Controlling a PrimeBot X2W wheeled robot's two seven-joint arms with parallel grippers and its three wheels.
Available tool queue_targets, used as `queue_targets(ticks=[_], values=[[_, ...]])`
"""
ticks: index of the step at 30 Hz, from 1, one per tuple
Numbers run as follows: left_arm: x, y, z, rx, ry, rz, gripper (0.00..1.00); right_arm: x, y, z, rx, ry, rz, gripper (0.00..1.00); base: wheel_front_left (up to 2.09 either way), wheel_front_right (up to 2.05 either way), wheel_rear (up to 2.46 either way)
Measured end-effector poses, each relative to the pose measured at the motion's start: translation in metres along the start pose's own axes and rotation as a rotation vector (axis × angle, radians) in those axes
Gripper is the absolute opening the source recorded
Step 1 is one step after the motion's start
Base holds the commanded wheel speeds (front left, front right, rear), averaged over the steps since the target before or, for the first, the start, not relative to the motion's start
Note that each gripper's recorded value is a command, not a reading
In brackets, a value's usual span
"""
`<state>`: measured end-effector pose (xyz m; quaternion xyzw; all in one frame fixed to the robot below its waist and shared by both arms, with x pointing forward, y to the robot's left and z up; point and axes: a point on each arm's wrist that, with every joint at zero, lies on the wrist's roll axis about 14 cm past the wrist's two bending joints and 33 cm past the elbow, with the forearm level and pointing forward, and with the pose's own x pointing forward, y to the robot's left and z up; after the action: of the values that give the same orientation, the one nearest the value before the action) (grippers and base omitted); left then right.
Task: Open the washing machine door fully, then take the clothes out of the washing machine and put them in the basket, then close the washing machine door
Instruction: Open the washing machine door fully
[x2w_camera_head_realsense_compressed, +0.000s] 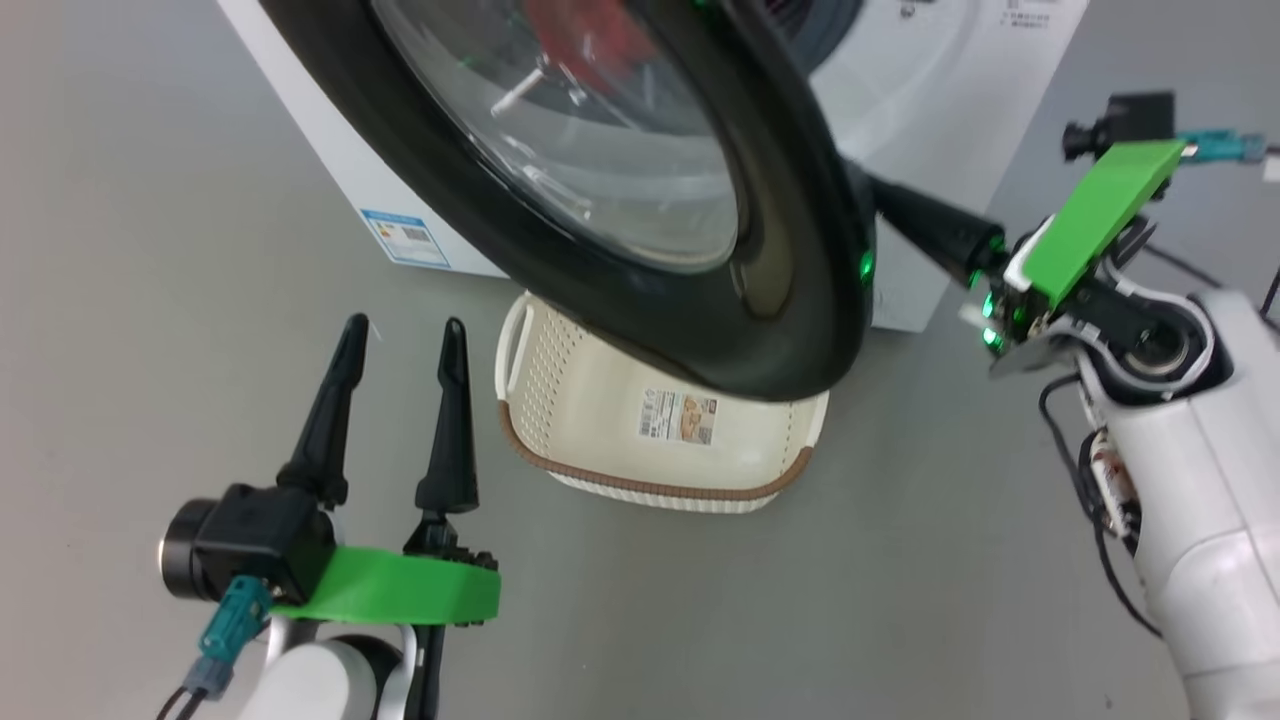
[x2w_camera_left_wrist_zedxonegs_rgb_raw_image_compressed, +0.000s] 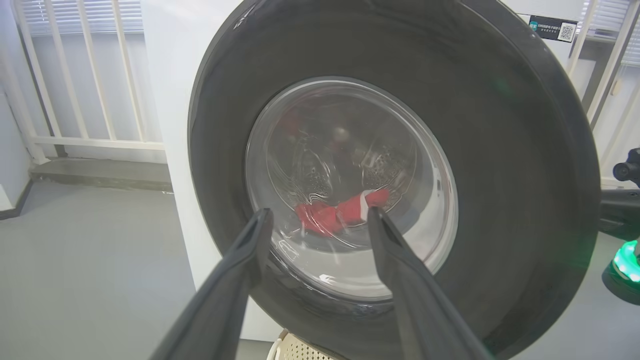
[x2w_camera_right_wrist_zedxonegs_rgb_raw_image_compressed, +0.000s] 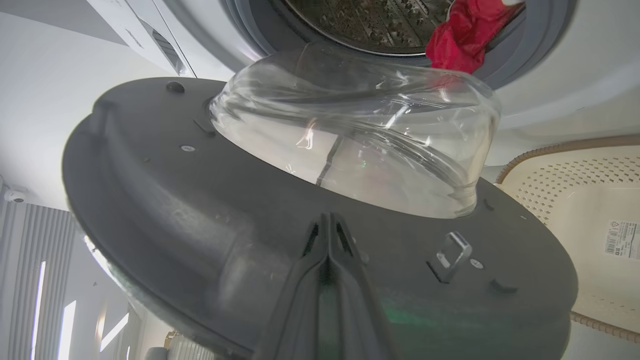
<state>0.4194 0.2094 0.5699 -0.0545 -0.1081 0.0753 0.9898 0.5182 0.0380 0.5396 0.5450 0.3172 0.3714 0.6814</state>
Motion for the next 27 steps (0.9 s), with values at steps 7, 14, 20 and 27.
queue_targets(ticks=[7, 14, 20, 27], values=[[-0.017, 0.011, 0.012, 0.004, -0.014, 0.035, 1.00, -0.001, 0.013, -0.033, 0.015, 0.062, 0.035, 0.00, 0.00, 0.00, 0.00], [-0.034, 0.026, 0.022, 0.007, -0.021, 0.076, 1.00, -0.003, 0.022, -0.058, 0.020, 0.111, 0.058, 0.00, 0.00, 0.00, 0.00], [-0.048, 0.039, 0.029, 0.019, -0.024, 0.111, 1.00, -0.002, 0.032, -0.080, 0.023, 0.155, 0.082, 0.00, 0.00, 0.00, 0.00], [-0.063, 0.052, 0.035, 0.025, -0.025, 0.149, 1.00, 0.005, 0.042, -0.105, 0.018, 0.211, 0.109, 0.00, 0.00, 0.00, 0.00]])
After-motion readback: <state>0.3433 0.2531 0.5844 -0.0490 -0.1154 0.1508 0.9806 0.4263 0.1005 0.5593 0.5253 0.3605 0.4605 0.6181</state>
